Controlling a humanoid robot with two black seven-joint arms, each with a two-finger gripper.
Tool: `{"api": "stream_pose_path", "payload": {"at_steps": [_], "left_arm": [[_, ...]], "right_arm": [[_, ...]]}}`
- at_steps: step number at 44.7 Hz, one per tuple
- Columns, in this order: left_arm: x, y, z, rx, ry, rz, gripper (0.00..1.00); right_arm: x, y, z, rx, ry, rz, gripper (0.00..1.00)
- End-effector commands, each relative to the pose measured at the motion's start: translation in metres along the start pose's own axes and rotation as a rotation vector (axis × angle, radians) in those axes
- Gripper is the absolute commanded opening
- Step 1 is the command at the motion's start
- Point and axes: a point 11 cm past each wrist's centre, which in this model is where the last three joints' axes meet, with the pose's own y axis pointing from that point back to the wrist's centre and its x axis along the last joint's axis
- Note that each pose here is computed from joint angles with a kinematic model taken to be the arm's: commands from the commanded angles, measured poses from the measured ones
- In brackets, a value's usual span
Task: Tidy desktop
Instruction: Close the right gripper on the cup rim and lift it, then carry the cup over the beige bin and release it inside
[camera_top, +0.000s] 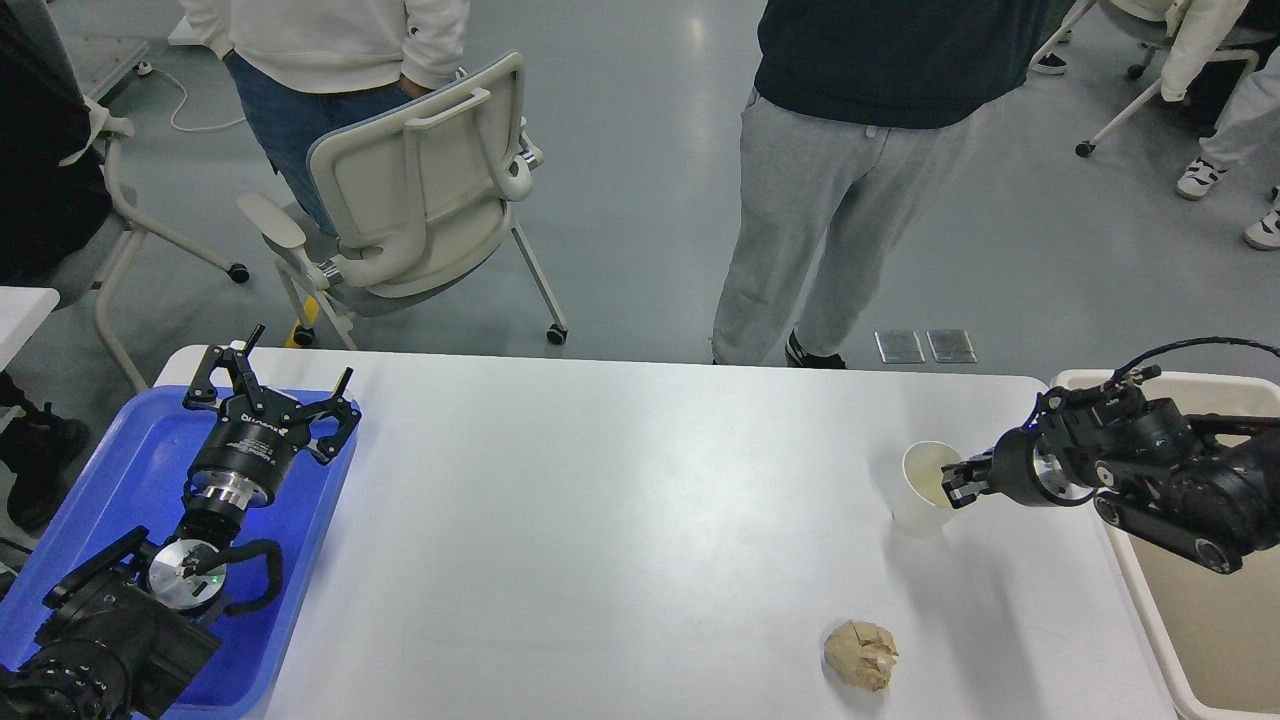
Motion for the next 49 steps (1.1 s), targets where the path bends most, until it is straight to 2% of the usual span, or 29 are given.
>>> {"api": "stream_pose_path", "payload": {"at_steps": [1, 6, 15, 26, 38, 44, 49], "left_arm": [[0.000, 0.000, 0.000, 0.002, -0.001, 0.000, 1.00], [0.000, 0.000, 0.000, 0.002, -0.001, 0.000, 1.00], [0.000, 0.000, 0.000, 0.002, -0.001, 0.000, 1.00], [0.000, 0.000, 0.000, 0.002, -0.001, 0.000, 1.00], [0.000, 0.000, 0.000, 0.002, -0.001, 0.000, 1.00], [0.000, 0.000, 0.000, 0.000, -0.001, 0.000, 1.00], [0.000, 0.000, 0.000, 0.001, 0.000, 0.000, 1.00]], "right_arm": [[0.010, 0.004, -0.005, 0.019, -0.001, -0.006, 0.00], [0.030, 0.023, -0.012, 0.067, -0.032, 0.004, 0.00], [0.077, 0.102, -0.030, 0.187, -0.046, 0.039, 0.00], [0.129, 0.187, -0.014, 0.152, -0.041, 0.154, 0.00], [0.125, 0.196, 0.011, 0.108, -0.115, 0.211, 0.00], [0.103, 0.192, 0.047, 0.062, -0.275, 0.297, 0.00], [0.077, 0.191, 0.094, -0.015, -0.504, 0.379, 0.00]]}}
